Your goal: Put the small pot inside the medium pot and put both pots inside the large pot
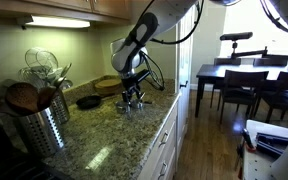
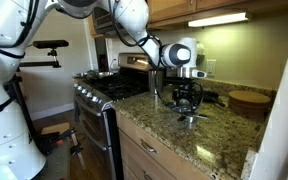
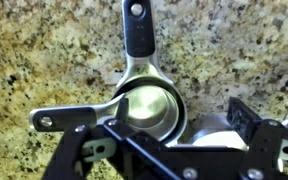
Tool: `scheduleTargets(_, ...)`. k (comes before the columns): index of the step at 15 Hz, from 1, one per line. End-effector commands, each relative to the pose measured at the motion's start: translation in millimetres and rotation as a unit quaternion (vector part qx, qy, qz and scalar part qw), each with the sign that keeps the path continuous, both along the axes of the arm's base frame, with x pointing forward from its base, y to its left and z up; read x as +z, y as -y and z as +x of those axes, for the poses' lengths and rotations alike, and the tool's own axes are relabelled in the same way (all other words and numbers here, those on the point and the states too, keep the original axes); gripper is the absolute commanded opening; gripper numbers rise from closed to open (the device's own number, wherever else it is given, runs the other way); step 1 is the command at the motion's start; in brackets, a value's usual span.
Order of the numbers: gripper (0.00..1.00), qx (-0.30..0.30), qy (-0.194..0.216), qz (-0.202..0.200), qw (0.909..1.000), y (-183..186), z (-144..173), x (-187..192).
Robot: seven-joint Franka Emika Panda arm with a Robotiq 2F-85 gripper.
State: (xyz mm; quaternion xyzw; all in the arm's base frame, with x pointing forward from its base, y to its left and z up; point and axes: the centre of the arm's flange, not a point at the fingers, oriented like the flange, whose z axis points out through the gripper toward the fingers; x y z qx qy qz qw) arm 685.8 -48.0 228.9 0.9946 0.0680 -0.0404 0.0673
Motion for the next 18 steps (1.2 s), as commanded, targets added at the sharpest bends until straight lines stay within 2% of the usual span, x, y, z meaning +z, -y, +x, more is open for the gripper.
scheduleTargets(1, 0.91, 0.009, -0.006, 0.001, 0.9999, 0, 6, -2)
scheduleTargets(3, 0.87, 0.01, -0.008, 0.002, 0.9999, 0, 5, -6)
scheduleTargets(4, 0.79, 0.01, -0.009, 0.002, 0.9999, 1, 4, -8)
scheduleTargets(5, 0.82, 0.01, -0.011, 0.001, 0.9999, 1, 4, -10)
scheduleTargets(8, 0.76, 0.011, -0.015, 0.001, 0.9998, 2, 3, -16)
scheduleTargets(9, 0.61, 0.011, -0.016, 0.001, 0.9998, 2, 2, -17)
scheduleTargets(10, 0.53, 0.011, -0.017, 0.001, 0.9998, 2, 2, -18)
scheduleTargets(15, 0.19, 0.013, -0.019, 0.002, 0.9997, 0, 2, -21)
scheduleTargets(17, 0.08, 0.014, -0.019, 0.001, 0.9997, 0, 2, -20)
scheduleTargets(18, 0.07, 0.014, -0.018, 0.001, 0.9997, 0, 2, -19)
